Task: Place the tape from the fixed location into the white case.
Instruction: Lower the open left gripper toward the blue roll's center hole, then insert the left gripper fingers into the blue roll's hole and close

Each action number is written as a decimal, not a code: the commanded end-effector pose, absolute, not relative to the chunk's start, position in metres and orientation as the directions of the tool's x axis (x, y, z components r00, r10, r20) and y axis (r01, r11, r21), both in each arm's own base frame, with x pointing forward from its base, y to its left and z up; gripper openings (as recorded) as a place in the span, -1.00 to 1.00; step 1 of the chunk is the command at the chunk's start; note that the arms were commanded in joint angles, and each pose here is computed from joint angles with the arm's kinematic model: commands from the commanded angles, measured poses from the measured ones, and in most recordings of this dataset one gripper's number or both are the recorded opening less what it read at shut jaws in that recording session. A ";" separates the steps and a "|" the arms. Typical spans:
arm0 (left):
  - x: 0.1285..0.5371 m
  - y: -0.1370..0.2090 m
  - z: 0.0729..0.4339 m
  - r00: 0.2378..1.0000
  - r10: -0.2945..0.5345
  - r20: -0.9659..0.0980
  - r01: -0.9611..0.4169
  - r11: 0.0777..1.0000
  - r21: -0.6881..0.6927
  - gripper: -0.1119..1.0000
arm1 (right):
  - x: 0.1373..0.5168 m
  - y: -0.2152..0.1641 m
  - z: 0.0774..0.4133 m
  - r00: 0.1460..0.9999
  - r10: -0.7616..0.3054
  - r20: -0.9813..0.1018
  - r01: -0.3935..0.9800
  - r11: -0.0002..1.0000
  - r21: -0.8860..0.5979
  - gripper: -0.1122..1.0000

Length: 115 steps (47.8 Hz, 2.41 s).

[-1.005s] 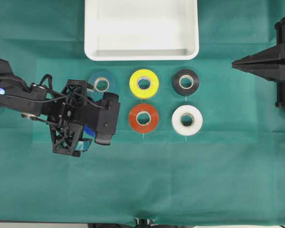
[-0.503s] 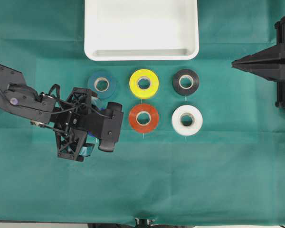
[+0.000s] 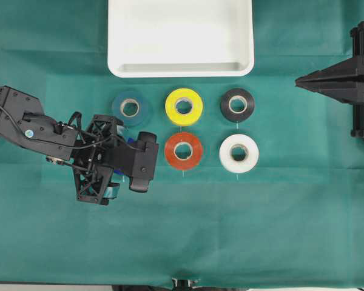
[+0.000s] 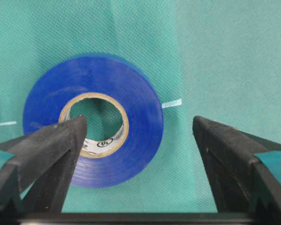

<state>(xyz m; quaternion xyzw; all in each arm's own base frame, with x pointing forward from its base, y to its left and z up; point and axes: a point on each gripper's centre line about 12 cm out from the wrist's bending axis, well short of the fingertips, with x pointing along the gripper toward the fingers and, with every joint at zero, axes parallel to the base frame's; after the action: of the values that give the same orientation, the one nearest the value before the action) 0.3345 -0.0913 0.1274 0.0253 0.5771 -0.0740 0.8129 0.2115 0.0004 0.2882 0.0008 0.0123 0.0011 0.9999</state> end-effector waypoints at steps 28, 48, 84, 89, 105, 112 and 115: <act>0.335 -0.095 0.130 0.351 -0.102 -0.931 0.158 0.986 -0.048 0.92 | 0.214 0.000 0.299 1.000 0.002 0.002 -0.002 1.000 -0.001 -0.80; 0.337 -0.098 0.126 0.341 -0.102 -0.935 0.165 0.985 -0.047 -0.11 | 0.214 0.000 0.299 1.000 0.002 0.000 -0.002 1.000 -0.001 -0.80; 0.339 -0.099 0.131 0.349 -0.104 -0.931 0.170 0.984 -0.047 -0.36 | 0.214 0.000 0.299 1.000 0.002 0.002 -0.002 1.000 -0.001 -0.80; 0.341 -0.099 0.138 0.366 -0.108 -0.924 0.173 0.984 -0.046 -0.36 | 0.214 0.000 0.298 1.000 0.002 -0.003 -0.002 1.000 0.000 -0.80; 0.334 -0.097 0.175 0.357 -0.106 -0.928 0.173 0.984 -0.045 -0.36 | 0.214 0.000 0.297 1.000 0.002 -0.012 -0.002 1.000 -0.001 -0.80; 0.333 -0.096 0.193 0.366 -0.108 -0.924 0.172 0.984 -0.047 -0.36 | 0.214 0.000 0.297 1.000 0.002 -0.014 -0.002 1.000 -0.001 -0.80; 0.333 -0.096 0.201 0.366 -0.108 -0.924 0.172 0.984 -0.047 -0.36 | 0.214 0.000 0.297 1.000 0.002 -0.015 -0.002 1.000 0.000 -0.80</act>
<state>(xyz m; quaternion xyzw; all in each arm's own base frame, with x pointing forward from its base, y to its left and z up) 0.3296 -0.0943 0.1756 0.0307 0.5793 -0.0795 0.8106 0.2117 0.0004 0.2860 0.0008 0.0207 0.0010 0.9998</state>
